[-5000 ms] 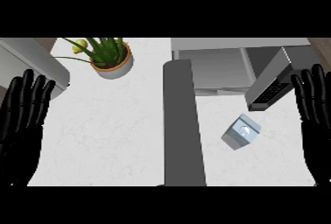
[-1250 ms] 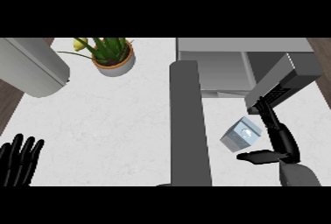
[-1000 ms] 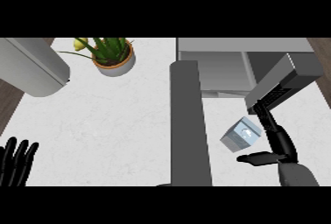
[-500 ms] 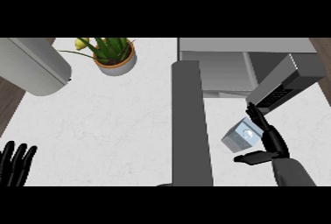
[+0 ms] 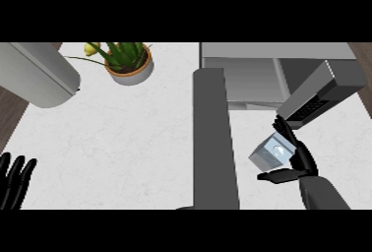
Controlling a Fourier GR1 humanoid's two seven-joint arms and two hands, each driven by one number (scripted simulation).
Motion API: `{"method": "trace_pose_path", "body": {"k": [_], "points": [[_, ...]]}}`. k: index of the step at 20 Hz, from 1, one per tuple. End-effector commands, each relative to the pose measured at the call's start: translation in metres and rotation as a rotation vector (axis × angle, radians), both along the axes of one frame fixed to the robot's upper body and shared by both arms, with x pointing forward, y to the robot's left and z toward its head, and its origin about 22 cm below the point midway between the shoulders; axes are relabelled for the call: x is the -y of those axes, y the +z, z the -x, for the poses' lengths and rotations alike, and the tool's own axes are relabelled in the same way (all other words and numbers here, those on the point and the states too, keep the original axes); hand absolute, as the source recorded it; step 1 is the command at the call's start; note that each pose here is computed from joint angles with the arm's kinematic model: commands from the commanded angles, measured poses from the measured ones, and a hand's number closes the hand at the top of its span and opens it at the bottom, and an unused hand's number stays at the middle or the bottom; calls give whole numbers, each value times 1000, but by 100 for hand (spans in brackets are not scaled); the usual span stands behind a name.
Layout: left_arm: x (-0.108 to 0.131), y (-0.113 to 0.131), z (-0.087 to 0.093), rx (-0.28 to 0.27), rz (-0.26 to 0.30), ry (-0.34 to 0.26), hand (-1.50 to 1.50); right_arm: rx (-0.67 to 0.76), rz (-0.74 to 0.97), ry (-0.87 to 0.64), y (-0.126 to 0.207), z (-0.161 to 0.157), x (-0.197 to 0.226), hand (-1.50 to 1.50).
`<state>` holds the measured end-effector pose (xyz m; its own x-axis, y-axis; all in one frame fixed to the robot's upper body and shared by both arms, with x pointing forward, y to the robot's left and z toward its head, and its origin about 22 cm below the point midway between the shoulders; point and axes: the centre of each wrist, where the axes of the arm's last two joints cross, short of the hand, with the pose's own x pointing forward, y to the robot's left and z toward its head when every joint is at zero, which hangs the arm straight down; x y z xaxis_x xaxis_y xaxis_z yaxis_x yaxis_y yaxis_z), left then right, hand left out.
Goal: Pick up the milk, place it into the microwave and close the microwave
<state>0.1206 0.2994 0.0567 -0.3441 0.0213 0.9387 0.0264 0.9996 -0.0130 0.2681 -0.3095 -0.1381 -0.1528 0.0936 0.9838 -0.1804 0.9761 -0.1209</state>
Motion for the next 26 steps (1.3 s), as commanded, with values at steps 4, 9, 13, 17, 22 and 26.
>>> {"method": "trace_pose_path", "body": {"k": [4,9,13,17,22,26], "points": [[-2,-4,-1,-10,5,-2,-150,72,-231,81,2,-3,2,150],[-3,-8,10,-7,-11,5,-150,110,-309,65,-3,-3,-18,150],[-1,-2,7,-6,5,4,-150,56,-349,141,3,-7,-12,150],[3,-13,6,-11,-6,21,-150,3,-384,270,7,-10,-25,150],[-5,0,11,-17,14,34,-150,120,-349,-40,7,5,-9,150],[-7,-7,20,-12,7,23,-150,136,-322,-60,8,16,-38,150]]}}
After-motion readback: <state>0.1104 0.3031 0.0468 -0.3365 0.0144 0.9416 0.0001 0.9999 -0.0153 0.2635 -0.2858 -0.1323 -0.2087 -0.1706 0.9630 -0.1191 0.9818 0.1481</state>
